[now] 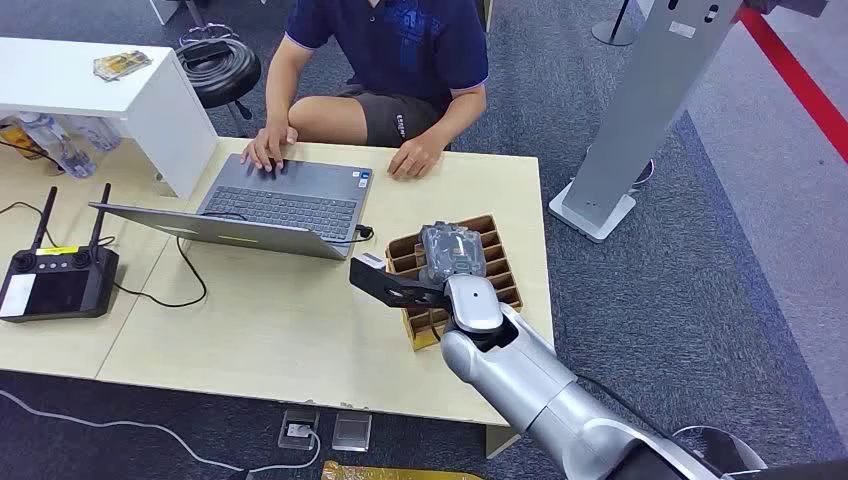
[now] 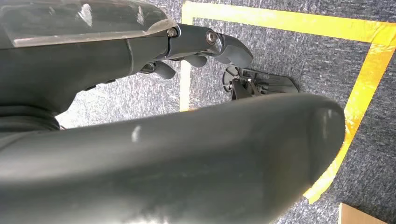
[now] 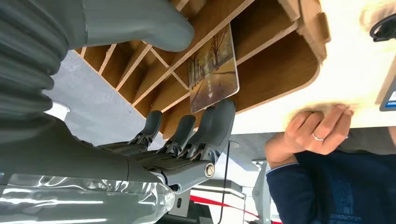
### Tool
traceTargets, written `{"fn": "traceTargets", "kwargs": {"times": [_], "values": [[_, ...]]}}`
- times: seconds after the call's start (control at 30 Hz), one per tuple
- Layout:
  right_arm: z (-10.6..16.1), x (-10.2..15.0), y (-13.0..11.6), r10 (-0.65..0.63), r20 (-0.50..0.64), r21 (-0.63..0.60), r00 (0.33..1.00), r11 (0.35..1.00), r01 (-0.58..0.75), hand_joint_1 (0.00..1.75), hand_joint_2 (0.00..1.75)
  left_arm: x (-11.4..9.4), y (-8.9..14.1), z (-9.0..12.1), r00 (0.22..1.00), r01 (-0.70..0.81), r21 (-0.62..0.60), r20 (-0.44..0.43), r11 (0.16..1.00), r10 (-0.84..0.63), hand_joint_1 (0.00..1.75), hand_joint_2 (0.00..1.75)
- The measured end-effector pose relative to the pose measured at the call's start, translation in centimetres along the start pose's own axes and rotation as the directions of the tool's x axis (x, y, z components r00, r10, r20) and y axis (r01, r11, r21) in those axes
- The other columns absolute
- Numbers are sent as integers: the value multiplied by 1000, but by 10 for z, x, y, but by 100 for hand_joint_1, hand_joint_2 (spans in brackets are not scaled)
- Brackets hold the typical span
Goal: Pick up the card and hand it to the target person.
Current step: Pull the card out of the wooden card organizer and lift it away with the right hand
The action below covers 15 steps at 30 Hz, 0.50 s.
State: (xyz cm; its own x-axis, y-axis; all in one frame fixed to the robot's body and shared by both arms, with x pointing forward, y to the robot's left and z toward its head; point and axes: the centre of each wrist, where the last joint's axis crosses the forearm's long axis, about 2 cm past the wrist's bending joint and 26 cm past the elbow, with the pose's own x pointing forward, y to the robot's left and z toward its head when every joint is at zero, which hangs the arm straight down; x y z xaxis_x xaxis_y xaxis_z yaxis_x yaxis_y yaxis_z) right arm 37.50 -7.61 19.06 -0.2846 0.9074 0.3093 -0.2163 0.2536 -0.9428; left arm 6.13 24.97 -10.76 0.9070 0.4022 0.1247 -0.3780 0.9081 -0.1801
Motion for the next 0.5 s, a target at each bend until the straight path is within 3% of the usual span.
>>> {"fn": "traceTargets", "kwargs": {"times": [0.5], "values": [[-1, -1, 1, -6, 11, 12, 1000, 1000, 6, 73, 175, 0, 0, 0, 1000, -3, 6, -2, 1000, 3, 0, 0]]}}
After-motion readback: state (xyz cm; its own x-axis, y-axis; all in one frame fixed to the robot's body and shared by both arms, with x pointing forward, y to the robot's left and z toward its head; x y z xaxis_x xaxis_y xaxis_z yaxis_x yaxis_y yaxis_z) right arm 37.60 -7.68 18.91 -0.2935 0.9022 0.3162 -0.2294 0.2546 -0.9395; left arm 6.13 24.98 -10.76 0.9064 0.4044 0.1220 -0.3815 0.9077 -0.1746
